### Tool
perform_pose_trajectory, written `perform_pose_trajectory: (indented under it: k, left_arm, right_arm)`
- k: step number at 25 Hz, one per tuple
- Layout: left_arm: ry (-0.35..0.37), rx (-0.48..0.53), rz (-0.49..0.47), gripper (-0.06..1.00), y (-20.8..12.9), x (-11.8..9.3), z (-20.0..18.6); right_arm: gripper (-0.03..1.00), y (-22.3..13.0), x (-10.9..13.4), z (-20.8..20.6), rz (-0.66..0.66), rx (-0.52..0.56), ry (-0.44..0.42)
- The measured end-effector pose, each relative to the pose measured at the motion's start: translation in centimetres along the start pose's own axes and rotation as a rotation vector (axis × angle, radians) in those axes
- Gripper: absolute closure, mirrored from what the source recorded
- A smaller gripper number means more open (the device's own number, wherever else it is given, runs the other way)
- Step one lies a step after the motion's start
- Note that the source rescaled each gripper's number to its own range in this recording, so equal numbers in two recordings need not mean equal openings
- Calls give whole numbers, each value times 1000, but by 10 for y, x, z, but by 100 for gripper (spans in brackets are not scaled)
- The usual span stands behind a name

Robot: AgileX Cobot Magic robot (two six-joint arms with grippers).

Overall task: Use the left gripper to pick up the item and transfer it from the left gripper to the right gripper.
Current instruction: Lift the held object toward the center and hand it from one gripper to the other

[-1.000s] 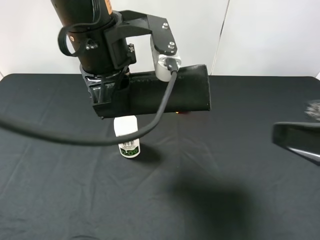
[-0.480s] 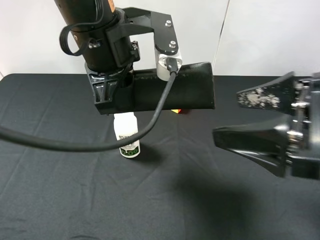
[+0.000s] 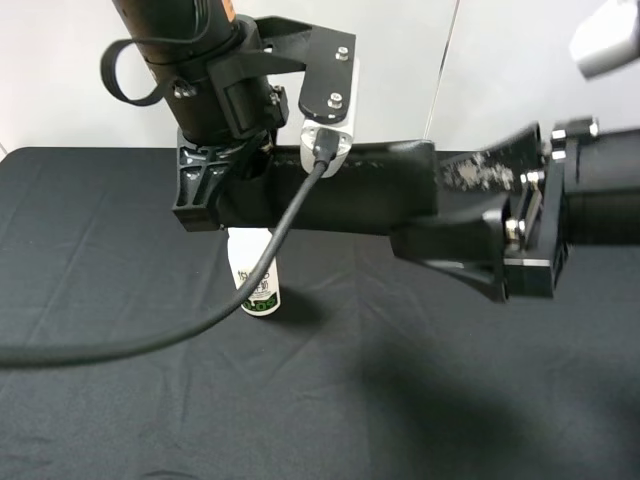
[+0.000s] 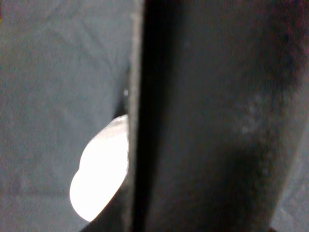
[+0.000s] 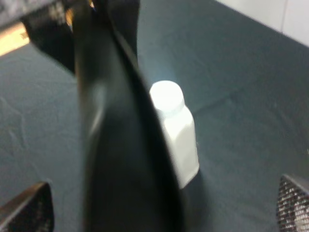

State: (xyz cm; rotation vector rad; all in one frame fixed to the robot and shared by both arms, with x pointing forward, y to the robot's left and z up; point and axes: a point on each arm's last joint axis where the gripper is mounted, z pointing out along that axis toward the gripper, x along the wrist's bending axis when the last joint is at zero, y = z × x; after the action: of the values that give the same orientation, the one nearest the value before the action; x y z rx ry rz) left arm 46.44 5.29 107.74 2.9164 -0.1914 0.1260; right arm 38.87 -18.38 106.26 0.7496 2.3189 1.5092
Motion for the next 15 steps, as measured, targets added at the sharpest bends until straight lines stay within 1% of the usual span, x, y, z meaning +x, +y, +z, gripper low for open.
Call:
perform_pose_trajectory:
  k: [3, 7, 12, 15]
  left_arm:
    - [-13, -33, 40, 94, 3, -1, 0]
    - [-1, -50, 49, 94, 5, 0, 0]
    - [6, -56, 51, 94, 5, 0, 0]
    - [24, -69, 50, 94, 6, 2, 0]
  right_arm:
    - [-3, 10, -1, 6, -13, 0, 48]
    - [-3, 14, -4, 16, -5, 15, 109]
    - [-3, 15, -5, 24, 2, 7, 147]
    - [-3, 17, -5, 25, -9, -11, 153]
